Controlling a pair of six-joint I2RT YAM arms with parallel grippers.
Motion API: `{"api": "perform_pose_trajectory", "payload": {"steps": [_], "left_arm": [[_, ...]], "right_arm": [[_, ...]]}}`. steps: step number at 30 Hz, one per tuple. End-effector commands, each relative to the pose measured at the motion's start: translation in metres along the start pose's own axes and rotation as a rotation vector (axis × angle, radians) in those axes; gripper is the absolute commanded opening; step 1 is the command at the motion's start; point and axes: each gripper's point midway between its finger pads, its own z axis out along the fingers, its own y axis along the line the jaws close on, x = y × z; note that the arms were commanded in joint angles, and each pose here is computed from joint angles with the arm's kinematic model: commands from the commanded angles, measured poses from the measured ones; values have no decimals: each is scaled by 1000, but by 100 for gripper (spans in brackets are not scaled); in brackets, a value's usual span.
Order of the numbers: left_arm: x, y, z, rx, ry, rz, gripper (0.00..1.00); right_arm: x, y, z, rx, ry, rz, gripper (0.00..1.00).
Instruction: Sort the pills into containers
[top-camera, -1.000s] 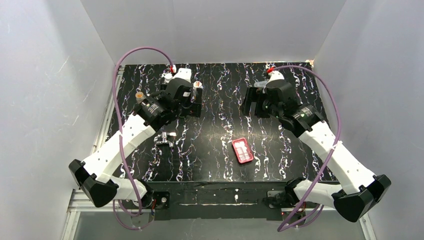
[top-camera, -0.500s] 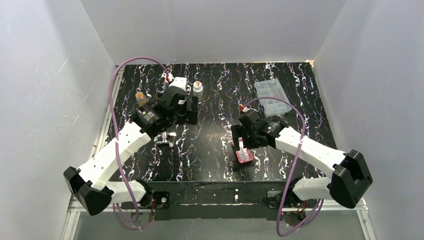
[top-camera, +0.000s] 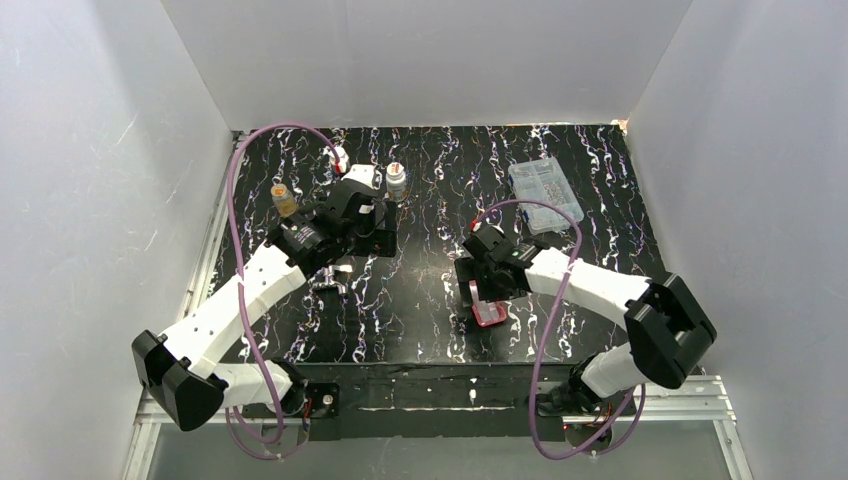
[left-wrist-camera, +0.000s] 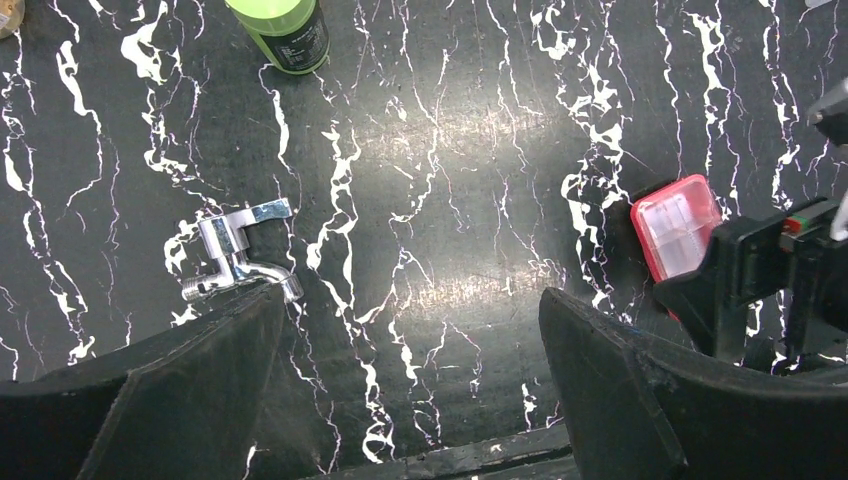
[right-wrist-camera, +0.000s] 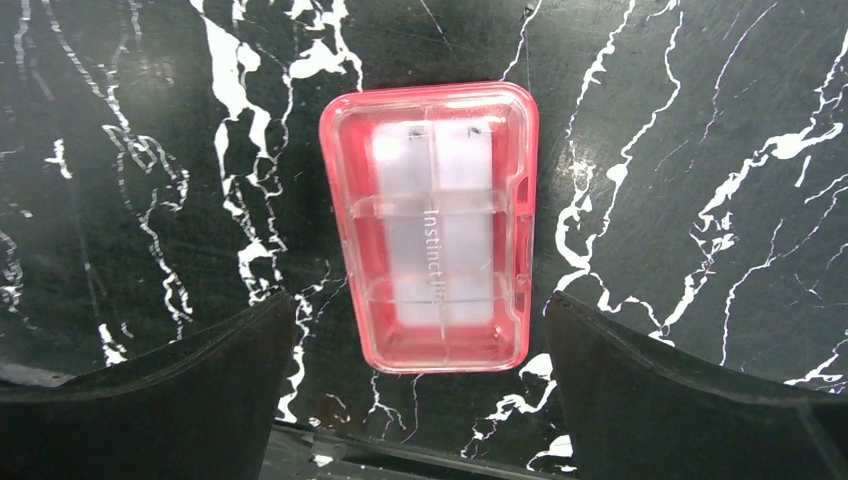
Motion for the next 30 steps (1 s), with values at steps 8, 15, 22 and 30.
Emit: {"api": "perform_pose_trajectory", "payload": {"steps": [8,15,22,30], "left_arm": [[3,7,2,5,7,-41,99],[6,8,6,10,24,-57,99],[13,7,10,28,48,-78,99],[32,-13,17,141,106,-159,99]], "right_arm": [[-9,-1,12,46,-10,-15,100],[-5,-3,17,61,6,-8,100],[-6,1,21,50,16,-24,89],[-12,13,16,-7,12,-32,67]]}}
